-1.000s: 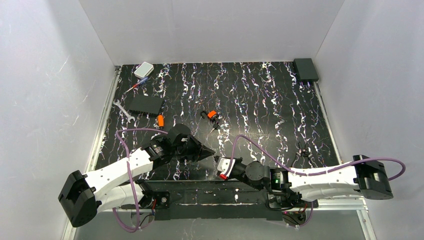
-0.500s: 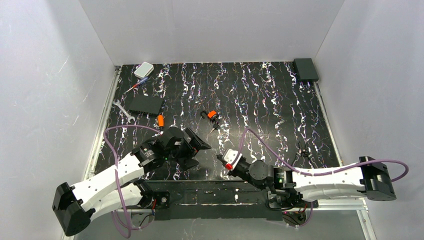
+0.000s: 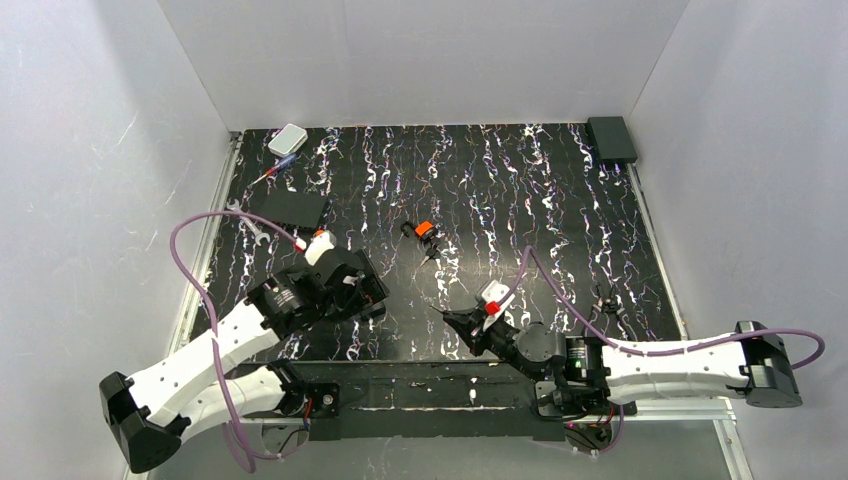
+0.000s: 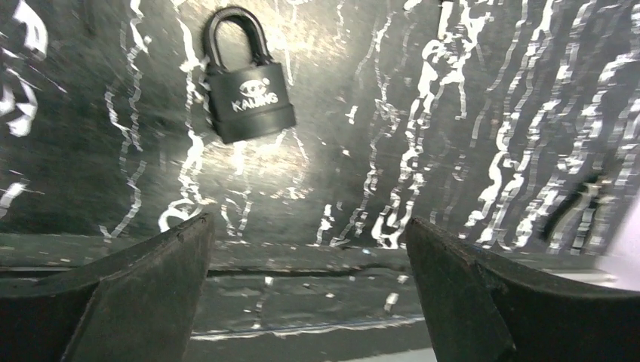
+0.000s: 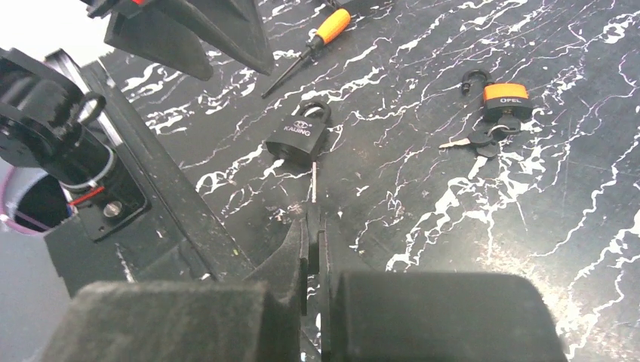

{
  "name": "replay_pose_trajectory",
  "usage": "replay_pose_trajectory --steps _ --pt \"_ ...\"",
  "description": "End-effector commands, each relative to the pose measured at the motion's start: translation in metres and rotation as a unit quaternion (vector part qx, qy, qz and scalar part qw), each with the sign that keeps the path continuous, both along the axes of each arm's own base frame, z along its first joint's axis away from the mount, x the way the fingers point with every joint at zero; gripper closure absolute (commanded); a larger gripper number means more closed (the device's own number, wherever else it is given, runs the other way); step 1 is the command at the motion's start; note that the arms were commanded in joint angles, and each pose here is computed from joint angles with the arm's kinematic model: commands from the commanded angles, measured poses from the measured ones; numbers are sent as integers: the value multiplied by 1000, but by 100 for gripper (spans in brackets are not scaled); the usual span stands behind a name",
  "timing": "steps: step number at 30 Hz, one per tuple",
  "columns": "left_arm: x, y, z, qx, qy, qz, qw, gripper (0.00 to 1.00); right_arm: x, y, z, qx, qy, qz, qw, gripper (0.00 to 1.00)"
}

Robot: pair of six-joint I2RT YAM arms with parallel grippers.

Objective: Unlock with the key

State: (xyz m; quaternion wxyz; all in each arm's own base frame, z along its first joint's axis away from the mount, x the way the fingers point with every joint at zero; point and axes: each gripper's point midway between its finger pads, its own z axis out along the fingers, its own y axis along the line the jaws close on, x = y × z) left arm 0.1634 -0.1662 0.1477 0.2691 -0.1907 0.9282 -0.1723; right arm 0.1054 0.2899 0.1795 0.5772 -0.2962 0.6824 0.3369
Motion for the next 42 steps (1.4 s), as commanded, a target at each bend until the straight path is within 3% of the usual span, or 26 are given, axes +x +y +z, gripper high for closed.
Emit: replay_pose_trajectory --steps 1,14,33,42 --pt "12 30 3 133 -25 -45 990 4 -4 -2 15 85 56 -11 995 99" --pt "41 13 -41 243 83 -146 955 3 -13 -18 3 125 125 -8 984 99" --pt "35 18 -116 245 210 -54 945 10 -16 -39 -17 123 148 -15 981 99" --pt "31 18 -132 232 225 -10 946 15 -16 -40 -22 120 150 -15 981 99"
